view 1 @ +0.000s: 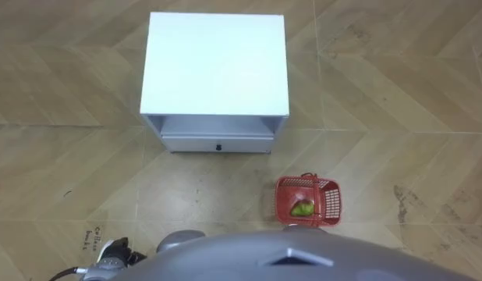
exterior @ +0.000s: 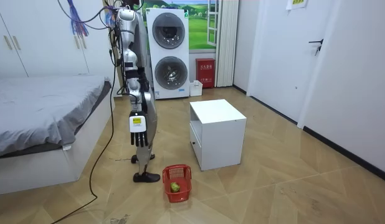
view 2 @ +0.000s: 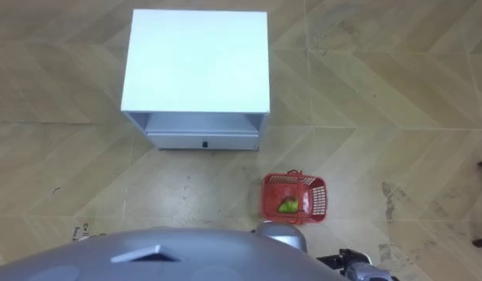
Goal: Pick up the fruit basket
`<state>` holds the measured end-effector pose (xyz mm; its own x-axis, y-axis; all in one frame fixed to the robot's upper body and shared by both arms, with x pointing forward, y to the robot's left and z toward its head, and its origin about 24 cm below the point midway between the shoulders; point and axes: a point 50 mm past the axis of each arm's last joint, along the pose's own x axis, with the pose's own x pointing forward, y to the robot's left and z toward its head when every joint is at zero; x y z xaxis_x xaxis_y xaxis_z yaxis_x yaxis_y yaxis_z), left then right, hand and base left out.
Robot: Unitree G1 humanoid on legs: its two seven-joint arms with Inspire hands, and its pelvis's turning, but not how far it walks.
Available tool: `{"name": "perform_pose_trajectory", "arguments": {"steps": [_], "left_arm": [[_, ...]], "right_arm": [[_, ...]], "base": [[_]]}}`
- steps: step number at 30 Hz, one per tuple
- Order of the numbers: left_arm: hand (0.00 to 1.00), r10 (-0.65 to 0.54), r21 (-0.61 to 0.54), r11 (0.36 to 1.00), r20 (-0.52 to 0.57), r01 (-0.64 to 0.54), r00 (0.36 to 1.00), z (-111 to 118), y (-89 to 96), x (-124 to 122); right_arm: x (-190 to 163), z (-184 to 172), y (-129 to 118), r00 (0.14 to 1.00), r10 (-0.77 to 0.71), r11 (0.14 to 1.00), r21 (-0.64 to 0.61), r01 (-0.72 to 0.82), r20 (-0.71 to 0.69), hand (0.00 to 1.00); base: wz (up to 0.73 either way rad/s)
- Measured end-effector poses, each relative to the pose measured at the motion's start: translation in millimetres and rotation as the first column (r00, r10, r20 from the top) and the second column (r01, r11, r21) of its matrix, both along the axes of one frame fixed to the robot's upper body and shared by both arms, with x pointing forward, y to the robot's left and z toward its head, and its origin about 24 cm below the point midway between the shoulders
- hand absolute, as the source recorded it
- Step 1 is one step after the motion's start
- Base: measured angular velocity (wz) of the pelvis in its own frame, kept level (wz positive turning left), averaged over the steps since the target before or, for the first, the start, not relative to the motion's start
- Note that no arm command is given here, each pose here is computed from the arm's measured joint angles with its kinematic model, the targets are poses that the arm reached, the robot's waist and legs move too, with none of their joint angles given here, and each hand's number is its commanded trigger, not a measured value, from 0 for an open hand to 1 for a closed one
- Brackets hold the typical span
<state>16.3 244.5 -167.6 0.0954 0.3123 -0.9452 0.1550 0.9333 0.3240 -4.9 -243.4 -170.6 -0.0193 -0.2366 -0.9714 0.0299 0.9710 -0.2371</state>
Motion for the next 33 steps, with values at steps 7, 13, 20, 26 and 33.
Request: {"name": "perform_pose_trajectory", "arguments": {"steps": [7,13,20,26,33], "left_arm": [[0.00,0.004,0.005,1.000,-0.001,-0.004,1.000,-0.2,-0.1,-0.2],[0.00,0.027,0.016,1.000,0.004,-0.027,1.000,0.0,0.9,-0.5],[0.00,0.026,0.017,1.000,0.004,-0.026,1.000,0.1,1.1,-0.5],[0.00,0.026,0.017,1.000,0.002,-0.026,1.000,0.1,1.1,-1.0],[0.00,0.025,0.018,1.000,0.001,-0.025,1.000,0.1,1.1,-1.1]], "right_arm": [[1.5,0.2,-0.7,0.999,0.038,0.999,-0.006,-0.038,-0.002,0.00],[0.7,0.3,-1.2,1.000,0.026,1.000,-0.006,-0.026,-0.001,0.00],[1.8,0.6,-2.1,1.000,0.024,1.000,-0.010,-0.024,0.006,0.00],[2.5,0.7,-2.5,0.999,0.054,0.998,-0.015,-0.054,0.001,0.00],[4.3,0.6,-2.0,0.996,0.085,0.996,-0.017,-0.085,0.000,0.00]], "base": [[-0.02],[-0.02],[-0.01],[0.00],[0.00]]}}
